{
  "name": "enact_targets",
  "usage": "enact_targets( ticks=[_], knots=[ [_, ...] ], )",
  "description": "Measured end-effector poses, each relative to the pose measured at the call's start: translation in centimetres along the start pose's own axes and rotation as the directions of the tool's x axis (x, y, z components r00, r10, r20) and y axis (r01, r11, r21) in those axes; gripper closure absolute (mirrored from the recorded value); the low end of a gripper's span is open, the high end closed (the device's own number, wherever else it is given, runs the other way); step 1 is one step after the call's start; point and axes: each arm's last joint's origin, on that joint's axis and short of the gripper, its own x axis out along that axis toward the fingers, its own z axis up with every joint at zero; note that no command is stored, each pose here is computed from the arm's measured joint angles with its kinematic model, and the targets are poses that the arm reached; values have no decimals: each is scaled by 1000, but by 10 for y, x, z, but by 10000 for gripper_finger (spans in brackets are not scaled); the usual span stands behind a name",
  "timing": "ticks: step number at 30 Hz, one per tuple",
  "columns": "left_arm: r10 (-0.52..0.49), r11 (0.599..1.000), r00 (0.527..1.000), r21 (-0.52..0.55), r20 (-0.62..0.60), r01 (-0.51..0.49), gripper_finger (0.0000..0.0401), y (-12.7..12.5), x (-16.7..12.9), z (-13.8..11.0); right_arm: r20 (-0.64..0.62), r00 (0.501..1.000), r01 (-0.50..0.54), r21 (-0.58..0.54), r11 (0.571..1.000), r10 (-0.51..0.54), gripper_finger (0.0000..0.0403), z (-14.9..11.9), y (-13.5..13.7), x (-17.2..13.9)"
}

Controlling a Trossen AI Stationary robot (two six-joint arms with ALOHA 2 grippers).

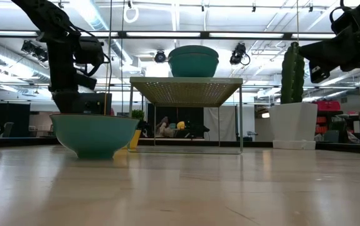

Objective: Pick & Place Mini bowls
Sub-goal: Stack the blue and white bowl on top of the other blue and white bowls on the shelf

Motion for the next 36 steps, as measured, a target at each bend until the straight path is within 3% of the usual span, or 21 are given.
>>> enact_targets(
  ticks=[15, 24, 36],
  knots=[
    [9, 1000, 1000, -9, 2, -9, 226, 0, 0, 0, 0, 1000, 0, 0, 1000, 0, 376, 0, 0, 0],
    [30, 1000, 997, -7, -66, -30, 200, -4, 15, 5, 0, 1000, 0, 0, 1000, 0, 376, 0, 0, 0],
    [73, 997, 996, -13, -47, -73, 189, -8, 31, 17, 0, 1000, 0, 0, 1000, 0, 376, 0, 0, 0]
  ],
)
